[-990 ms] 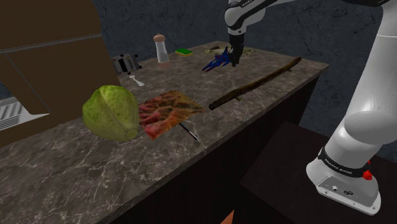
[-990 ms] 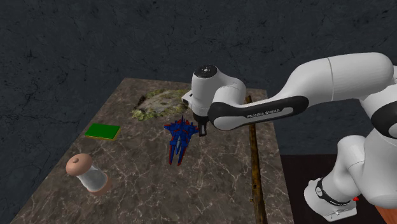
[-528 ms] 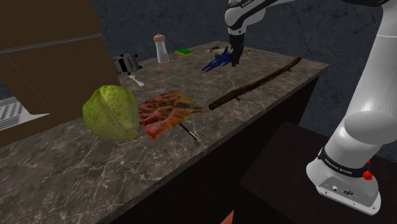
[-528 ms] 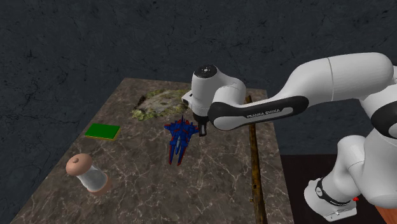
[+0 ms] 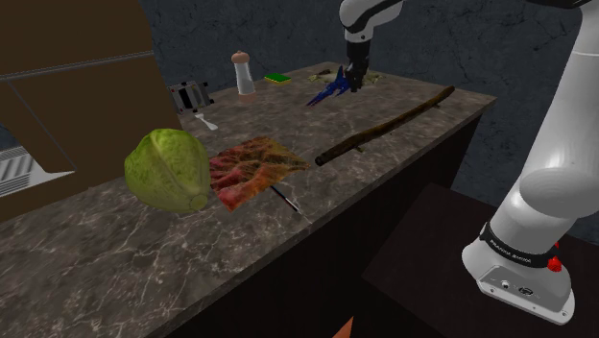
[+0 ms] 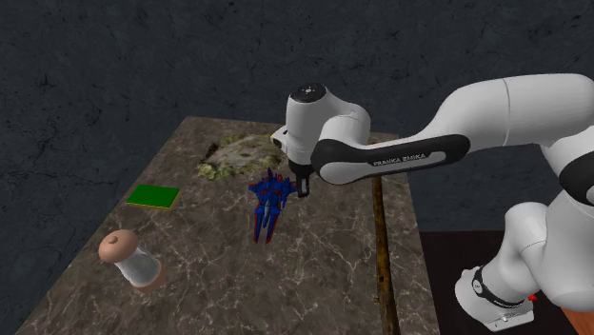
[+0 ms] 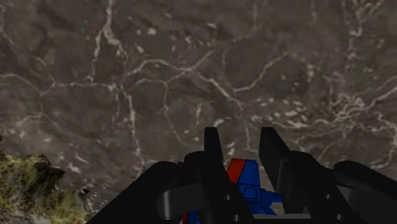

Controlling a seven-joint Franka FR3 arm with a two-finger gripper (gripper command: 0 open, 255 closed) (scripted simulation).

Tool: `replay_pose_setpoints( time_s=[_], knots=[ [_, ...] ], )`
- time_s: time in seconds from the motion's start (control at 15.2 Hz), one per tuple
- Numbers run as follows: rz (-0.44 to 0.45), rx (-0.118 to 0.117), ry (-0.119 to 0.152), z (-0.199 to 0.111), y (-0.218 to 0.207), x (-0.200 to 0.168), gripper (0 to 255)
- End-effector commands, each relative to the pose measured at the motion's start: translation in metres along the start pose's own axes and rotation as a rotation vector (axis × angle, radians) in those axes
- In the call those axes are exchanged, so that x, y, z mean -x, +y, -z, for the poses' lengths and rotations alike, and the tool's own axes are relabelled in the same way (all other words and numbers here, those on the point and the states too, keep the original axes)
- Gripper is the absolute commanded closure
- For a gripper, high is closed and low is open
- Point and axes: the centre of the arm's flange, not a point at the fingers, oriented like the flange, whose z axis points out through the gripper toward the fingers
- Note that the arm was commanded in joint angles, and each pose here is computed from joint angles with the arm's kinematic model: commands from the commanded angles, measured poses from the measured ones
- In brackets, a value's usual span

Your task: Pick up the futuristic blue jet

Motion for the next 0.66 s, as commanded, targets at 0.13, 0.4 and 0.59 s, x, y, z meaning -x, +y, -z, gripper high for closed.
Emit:
replay_pose_setpoints(
  time_s=[0.13,0.4,0.59],
  knots=[
    [0.0,0.0,0.0,0.022,0.001,0.0,255],
    [0.0,0.0,0.0,0.043,0.003,-0.001,255],
    [0.0,0.0,0.0,0.049,0.004,-0.001,255]
  ],
)
